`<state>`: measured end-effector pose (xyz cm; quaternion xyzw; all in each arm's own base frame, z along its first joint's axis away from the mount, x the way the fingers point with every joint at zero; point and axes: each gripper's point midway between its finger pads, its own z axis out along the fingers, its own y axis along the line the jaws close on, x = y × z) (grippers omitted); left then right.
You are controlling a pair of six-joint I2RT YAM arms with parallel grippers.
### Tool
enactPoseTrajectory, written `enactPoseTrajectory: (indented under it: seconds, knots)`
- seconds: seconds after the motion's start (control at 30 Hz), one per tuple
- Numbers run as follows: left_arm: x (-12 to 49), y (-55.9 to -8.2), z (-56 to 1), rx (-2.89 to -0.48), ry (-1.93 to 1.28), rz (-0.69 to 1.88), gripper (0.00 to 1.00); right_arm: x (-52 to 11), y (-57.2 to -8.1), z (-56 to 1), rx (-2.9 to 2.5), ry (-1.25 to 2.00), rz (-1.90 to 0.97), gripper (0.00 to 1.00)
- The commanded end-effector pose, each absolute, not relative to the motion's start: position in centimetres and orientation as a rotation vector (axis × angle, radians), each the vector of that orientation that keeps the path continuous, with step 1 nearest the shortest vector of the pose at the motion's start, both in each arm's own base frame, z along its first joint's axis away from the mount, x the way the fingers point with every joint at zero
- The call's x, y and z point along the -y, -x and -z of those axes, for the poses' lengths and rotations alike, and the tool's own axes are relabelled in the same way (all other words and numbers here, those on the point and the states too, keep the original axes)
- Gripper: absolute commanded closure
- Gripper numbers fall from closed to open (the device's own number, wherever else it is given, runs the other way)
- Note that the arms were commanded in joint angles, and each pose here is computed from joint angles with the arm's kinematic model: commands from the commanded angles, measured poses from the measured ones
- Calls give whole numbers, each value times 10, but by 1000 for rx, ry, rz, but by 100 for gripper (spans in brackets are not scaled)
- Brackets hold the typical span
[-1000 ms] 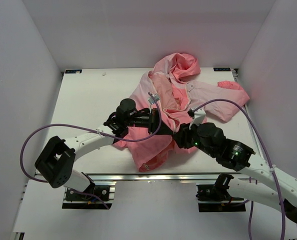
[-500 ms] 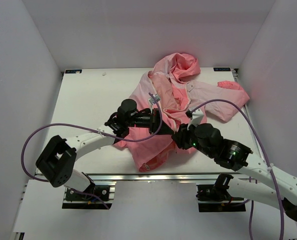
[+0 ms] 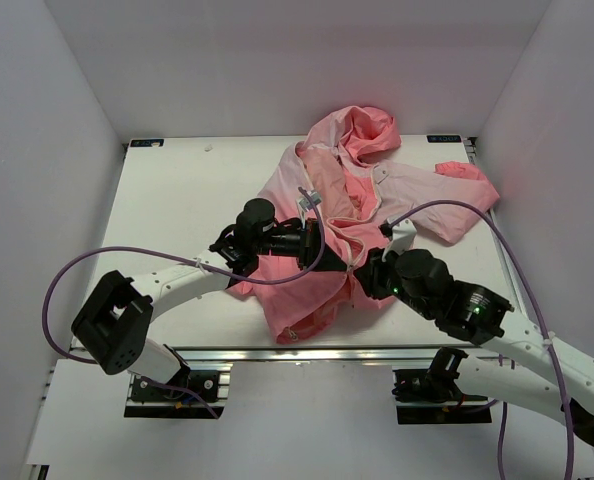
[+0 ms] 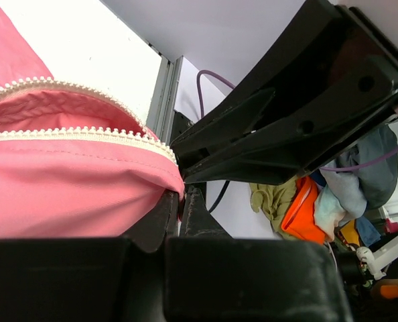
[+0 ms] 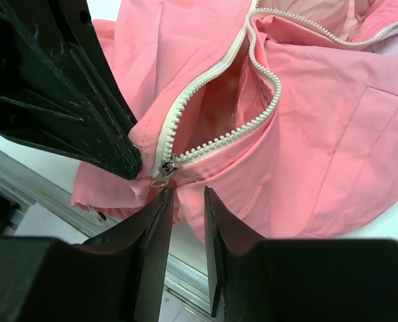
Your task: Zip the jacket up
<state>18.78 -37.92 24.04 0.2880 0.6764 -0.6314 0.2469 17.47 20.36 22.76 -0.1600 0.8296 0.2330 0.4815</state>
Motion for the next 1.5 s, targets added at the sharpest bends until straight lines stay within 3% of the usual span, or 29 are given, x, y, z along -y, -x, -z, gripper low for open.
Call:
enactPoseTrajectory:
  seconds: [0.0, 0.4, 0.67, 0.9, 1.07, 1.27, 1.47]
  knots:
    - [380, -183, -263, -1757, -838, 1728, 100, -203, -178, -233, -2002, 420, -542, 69]
    - [380, -184, -265, -1767, -827, 1730, 100, -226, -168, -222, -2011, 629, -593, 61]
    - [380, -183, -265, -1760, -838, 1731, 100, -214, -191, -222, -1990, 438, -492, 62]
    - [380, -183, -261, -1774, -836, 1735, 100, -220, -191, -236, -1911, 404, -580, 62]
    - [380, -185, -259, -1788, -821, 1722, 100, -209, -193, -237, -1926, 353, -546, 67]
    - [380, -186, -260, -1786, -820, 1716, 100, -194, -193, -238, -1933, 286, -505, 82]
    - [383, -188, -261, -1789, -819, 1716, 100, -197, -191, -238, -1939, 314, -515, 76]
